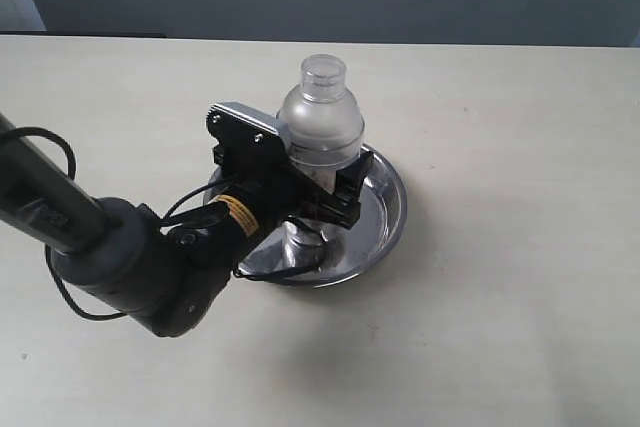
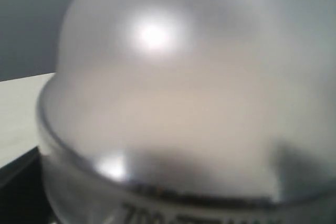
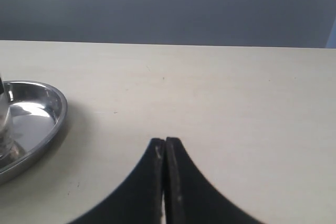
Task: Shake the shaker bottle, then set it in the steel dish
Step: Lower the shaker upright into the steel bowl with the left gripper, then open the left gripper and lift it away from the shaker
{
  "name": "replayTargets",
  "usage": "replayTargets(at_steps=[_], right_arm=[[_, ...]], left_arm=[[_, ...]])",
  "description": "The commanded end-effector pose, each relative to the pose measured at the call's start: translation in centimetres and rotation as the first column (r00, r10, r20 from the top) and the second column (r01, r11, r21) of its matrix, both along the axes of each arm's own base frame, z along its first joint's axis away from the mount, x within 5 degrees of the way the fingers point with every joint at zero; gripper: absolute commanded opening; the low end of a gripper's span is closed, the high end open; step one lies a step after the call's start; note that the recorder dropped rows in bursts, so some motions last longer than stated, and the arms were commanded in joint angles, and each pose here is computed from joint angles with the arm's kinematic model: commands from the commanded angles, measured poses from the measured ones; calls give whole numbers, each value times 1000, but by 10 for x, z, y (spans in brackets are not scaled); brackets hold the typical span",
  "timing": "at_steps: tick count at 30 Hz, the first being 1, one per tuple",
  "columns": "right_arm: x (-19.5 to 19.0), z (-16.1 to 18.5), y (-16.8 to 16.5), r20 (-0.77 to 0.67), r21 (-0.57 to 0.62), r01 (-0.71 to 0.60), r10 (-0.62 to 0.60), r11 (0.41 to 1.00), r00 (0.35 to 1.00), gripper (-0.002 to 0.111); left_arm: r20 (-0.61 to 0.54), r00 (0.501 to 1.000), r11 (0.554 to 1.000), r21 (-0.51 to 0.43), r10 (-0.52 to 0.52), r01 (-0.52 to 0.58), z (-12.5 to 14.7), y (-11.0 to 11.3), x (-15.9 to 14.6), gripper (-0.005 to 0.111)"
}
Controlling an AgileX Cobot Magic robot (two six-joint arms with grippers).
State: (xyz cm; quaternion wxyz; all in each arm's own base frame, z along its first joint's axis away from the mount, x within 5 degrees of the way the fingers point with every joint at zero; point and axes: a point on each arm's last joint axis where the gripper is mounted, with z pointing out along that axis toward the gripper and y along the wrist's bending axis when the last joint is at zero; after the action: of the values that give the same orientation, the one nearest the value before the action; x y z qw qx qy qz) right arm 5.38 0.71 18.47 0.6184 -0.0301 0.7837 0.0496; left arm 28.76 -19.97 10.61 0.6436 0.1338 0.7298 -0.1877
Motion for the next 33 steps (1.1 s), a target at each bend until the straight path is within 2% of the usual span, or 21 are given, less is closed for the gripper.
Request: replayTargets(at_steps=[1, 19, 27, 33], right_arm=[[0, 1, 0, 14, 0, -3, 3, 1000, 1000, -1], [0, 1, 0, 14, 0, -3, 3, 1000, 1000, -1], [0, 1, 0, 14, 0, -3, 3, 1000, 1000, -1], [0, 1, 0, 14, 0, -3, 3, 1000, 1000, -1]], left_arm=[[12, 1000, 1000, -1, 5, -5, 0, 0, 1, 105], [78, 997, 1000, -14, -1, 2, 21, -1, 1, 105], [172, 985, 1000, -13, -7, 10, 51, -1, -1, 105], [221, 975, 1000, 6, -5, 4, 64, 1, -2, 105]])
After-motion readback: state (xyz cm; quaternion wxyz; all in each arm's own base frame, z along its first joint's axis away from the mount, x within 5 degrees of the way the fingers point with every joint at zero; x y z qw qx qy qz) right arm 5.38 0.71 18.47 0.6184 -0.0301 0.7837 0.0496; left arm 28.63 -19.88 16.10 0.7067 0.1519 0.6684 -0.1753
